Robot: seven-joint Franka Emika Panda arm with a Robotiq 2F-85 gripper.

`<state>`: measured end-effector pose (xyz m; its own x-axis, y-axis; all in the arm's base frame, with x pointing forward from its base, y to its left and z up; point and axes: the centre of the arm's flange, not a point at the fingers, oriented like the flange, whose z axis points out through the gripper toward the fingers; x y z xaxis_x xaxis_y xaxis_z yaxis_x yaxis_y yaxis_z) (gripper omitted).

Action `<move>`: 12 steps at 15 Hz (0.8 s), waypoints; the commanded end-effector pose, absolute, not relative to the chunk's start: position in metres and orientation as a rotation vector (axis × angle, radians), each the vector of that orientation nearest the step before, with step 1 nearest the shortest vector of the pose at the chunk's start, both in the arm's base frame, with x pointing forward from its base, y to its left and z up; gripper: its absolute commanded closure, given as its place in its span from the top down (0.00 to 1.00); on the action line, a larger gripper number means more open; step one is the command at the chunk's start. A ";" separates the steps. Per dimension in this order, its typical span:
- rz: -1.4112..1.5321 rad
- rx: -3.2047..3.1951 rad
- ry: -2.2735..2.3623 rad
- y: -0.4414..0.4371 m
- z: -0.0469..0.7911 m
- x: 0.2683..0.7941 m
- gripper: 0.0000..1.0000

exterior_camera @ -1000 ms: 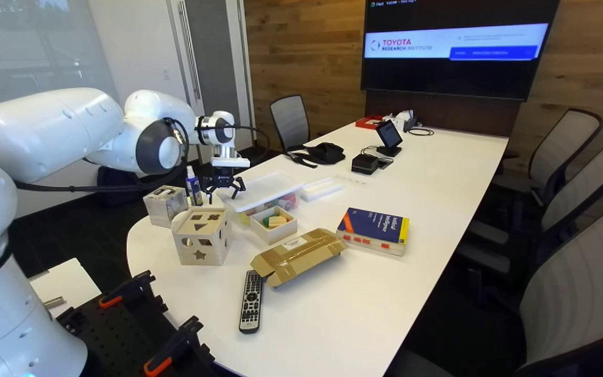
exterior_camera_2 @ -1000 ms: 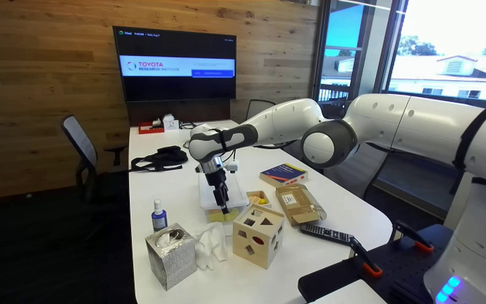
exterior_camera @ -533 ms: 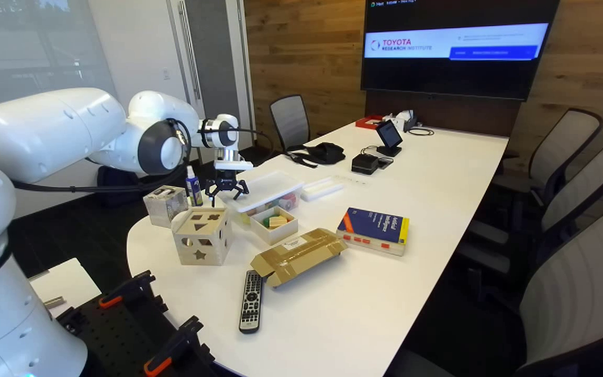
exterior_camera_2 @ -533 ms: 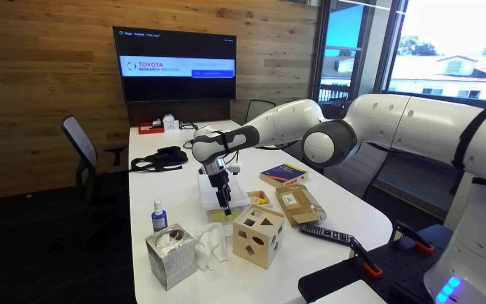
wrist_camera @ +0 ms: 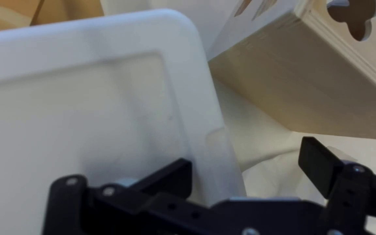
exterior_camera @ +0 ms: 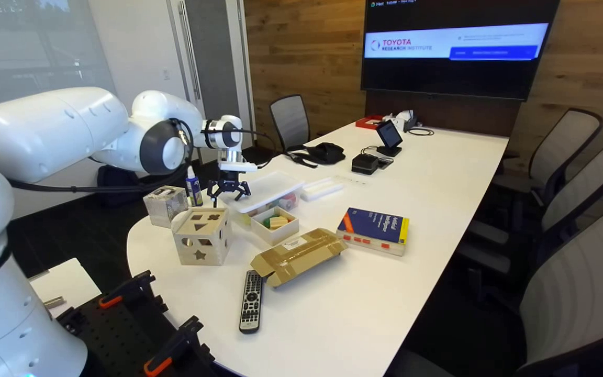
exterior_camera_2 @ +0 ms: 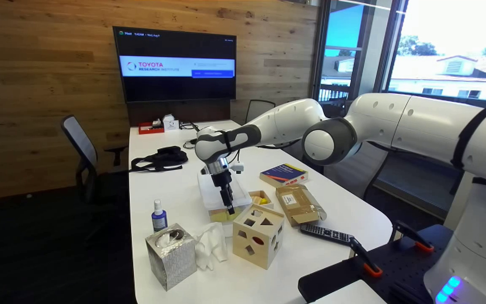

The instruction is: Close the storage box

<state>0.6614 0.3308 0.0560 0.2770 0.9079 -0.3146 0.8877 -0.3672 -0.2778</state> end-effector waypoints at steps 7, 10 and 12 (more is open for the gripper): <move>0.573 -2.474 -1.739 0.350 0.094 0.741 1.00; 0.514 -2.516 -1.739 0.355 0.141 0.744 1.00; 0.456 -2.550 -1.731 0.355 0.168 0.742 1.00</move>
